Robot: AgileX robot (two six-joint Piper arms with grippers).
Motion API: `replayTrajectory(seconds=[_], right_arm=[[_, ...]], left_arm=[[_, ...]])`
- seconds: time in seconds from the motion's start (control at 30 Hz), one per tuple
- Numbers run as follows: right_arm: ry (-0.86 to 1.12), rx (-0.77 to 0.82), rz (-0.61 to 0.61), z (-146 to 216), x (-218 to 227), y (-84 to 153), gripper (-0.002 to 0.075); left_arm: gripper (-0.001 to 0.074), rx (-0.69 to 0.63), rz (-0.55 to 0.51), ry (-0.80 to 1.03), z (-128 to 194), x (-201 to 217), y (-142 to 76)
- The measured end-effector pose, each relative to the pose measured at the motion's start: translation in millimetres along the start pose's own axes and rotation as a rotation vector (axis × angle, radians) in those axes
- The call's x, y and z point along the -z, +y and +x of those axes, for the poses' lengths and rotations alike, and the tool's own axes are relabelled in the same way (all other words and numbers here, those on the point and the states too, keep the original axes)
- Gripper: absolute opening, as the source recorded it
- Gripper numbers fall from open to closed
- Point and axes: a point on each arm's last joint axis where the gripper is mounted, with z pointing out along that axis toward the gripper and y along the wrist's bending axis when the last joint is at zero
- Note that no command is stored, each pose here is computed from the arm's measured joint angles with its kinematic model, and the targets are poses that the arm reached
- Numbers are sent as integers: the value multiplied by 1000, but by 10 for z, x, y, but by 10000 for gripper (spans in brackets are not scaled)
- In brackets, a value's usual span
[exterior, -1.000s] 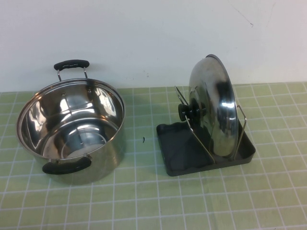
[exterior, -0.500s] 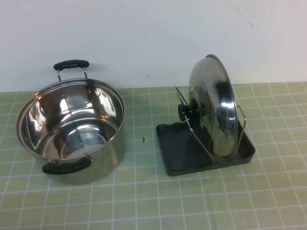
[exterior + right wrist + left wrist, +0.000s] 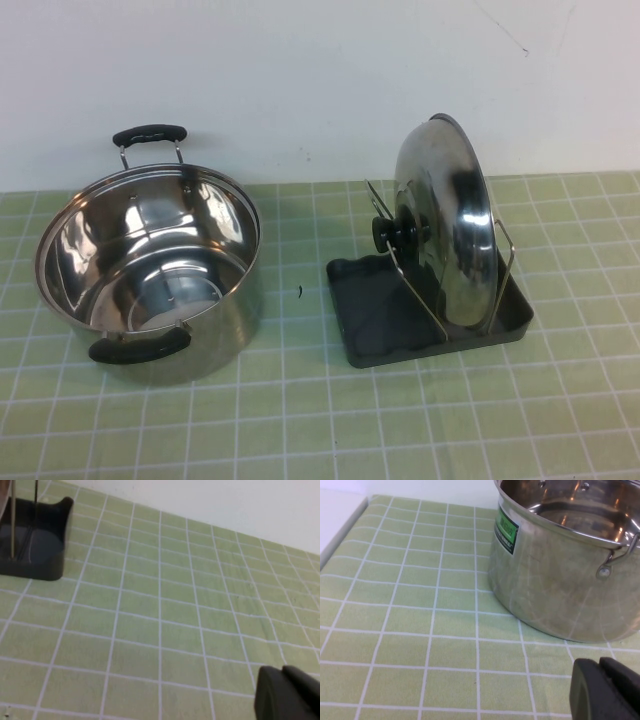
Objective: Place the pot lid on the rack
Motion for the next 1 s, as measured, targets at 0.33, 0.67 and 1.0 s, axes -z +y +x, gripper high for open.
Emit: replayTrajectory(seconds=[0.33, 0.67, 1.0], right_arm=[[5, -143, 8, 6, 1, -7, -1], [9, -157, 14, 7, 3, -11, -1], [10, -158, 17, 7, 3, -13, -1]], left_arm=[[-2, 0, 0, 0, 0, 0, 0], [-2, 0, 0, 0, 0, 0, 0], [-2, 2, 0, 0, 0, 0, 0]])
